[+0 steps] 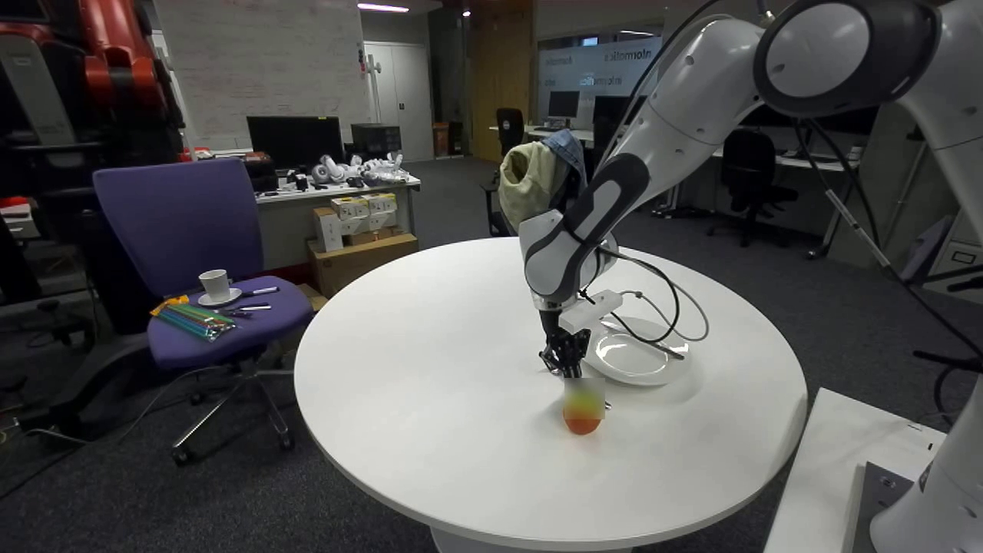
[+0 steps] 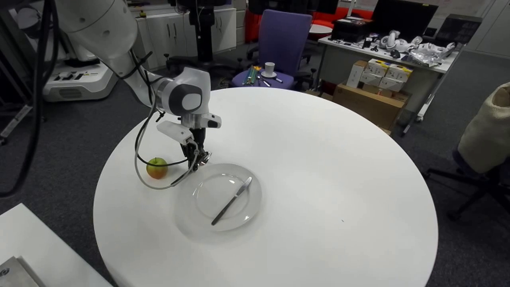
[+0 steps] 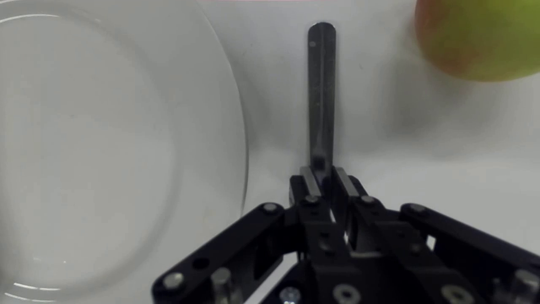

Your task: Put the silver fork on the white plate.

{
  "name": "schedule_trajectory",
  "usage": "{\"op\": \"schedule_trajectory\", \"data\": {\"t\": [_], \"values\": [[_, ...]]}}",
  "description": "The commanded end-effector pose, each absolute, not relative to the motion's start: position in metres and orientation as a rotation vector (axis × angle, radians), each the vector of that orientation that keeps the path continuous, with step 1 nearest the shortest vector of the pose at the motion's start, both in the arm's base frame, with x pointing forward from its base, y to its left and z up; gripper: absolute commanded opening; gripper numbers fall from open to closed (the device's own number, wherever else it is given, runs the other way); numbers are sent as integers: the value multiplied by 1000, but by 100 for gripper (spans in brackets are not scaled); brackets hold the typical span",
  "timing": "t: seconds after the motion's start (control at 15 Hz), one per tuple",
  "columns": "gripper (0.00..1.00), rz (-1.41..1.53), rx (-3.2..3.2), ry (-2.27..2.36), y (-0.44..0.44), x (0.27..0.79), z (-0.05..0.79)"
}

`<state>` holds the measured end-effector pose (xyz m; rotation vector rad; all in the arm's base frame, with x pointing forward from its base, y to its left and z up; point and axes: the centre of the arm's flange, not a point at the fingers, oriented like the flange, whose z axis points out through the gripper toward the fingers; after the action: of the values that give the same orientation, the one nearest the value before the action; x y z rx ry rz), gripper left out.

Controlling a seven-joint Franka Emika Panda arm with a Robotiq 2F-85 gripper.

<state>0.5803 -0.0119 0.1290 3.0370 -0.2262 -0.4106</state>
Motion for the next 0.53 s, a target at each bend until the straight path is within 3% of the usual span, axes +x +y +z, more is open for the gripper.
{"op": "schedule_trajectory", "data": {"t": [0.0,0.47], "values": [[3,-395,3053,-234,-14,579,141],[3,-368,3043,-229,-12,578,158]]}}
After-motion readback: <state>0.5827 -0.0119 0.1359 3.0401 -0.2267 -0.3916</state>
